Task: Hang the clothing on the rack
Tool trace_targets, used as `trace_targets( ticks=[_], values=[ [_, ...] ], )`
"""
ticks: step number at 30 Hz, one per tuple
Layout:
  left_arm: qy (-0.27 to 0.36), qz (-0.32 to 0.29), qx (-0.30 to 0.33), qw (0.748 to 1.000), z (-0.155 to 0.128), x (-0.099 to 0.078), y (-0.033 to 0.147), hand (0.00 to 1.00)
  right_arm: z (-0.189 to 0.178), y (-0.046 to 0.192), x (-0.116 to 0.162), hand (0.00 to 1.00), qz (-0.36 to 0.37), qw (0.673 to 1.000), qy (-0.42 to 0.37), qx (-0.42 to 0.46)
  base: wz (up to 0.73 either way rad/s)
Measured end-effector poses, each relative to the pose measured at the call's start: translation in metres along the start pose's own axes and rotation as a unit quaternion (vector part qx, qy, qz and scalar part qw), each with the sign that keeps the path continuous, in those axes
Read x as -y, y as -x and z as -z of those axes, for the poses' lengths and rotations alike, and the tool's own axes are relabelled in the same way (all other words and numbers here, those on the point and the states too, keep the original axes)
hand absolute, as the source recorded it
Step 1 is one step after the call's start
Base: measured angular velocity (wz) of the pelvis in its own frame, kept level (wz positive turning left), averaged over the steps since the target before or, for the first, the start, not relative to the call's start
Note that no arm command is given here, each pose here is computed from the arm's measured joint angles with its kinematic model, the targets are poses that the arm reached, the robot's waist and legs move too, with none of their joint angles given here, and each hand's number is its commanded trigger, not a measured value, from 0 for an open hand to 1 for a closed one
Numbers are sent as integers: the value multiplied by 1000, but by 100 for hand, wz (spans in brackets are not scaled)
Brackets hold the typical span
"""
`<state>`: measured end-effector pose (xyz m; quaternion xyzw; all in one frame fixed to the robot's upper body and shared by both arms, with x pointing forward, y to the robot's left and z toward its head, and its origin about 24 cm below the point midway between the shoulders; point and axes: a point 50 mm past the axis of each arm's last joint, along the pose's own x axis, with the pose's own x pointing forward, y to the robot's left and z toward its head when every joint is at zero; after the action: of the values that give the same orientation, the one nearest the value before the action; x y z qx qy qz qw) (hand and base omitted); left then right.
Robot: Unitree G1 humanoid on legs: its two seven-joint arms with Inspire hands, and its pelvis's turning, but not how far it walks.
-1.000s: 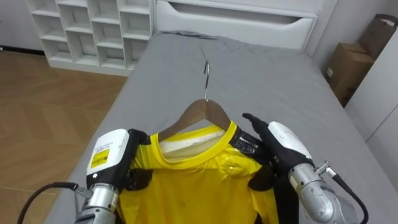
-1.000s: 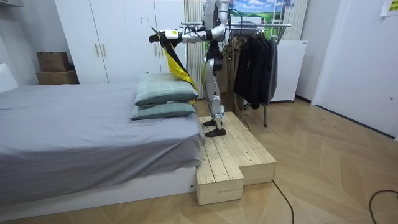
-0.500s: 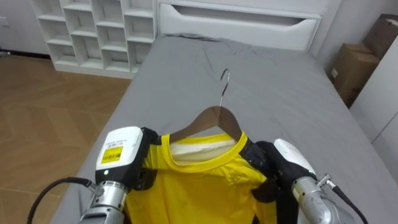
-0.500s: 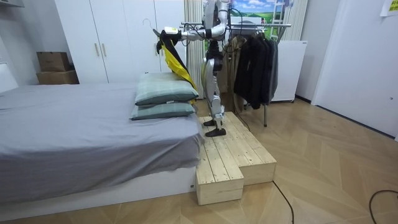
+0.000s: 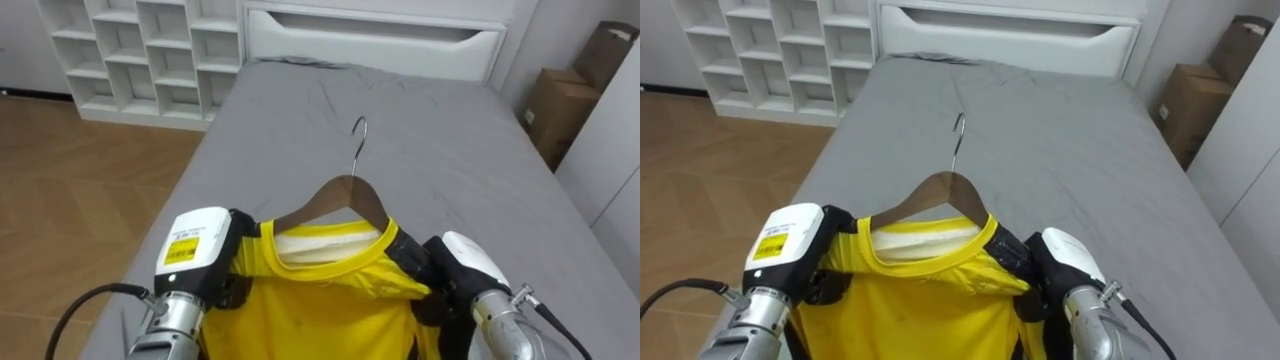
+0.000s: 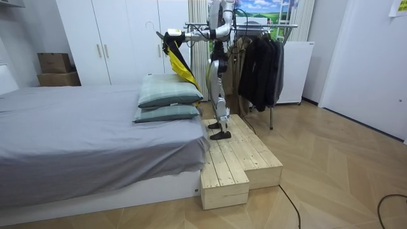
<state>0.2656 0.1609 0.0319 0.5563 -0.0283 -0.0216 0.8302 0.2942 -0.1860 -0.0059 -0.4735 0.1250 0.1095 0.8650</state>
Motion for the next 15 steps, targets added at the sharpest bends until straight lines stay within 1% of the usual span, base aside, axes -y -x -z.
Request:
trace_targets(
  ticks=[4, 5, 6, 7, 8, 11, 15],
  values=[
    [1, 1, 0, 1000, 0, 0, 0, 100, 0, 0, 0, 100, 0, 1000, 0, 0, -9],
    [1, 1, 0, 1000, 0, 0, 0, 89, 0, 0, 0, 100, 0, 1000, 0, 0, -7],
    [1, 2, 0, 1000, 0, 0, 0, 73, 0, 0, 0, 100, 0, 1000, 0, 0, -6],
    [1, 2, 0, 1000, 0, 0, 0, 24, 0, 0, 0, 100, 0, 1000, 0, 0, -3],
    [1, 2, 0, 1000, 0, 0, 0, 0, 0, 0, 0, 100, 1, 1000, 0, 0, 0],
    [4, 4, 0, 1000, 0, 0, 0, 0, 0, 0, 0, 100, 1, 1000, 2, 0, 0],
    [53, 4, 3, 999, -5, 0, -1, 0, -2, 0, 2, 100, 3, 1000, 8, 4, 0]
  ],
)
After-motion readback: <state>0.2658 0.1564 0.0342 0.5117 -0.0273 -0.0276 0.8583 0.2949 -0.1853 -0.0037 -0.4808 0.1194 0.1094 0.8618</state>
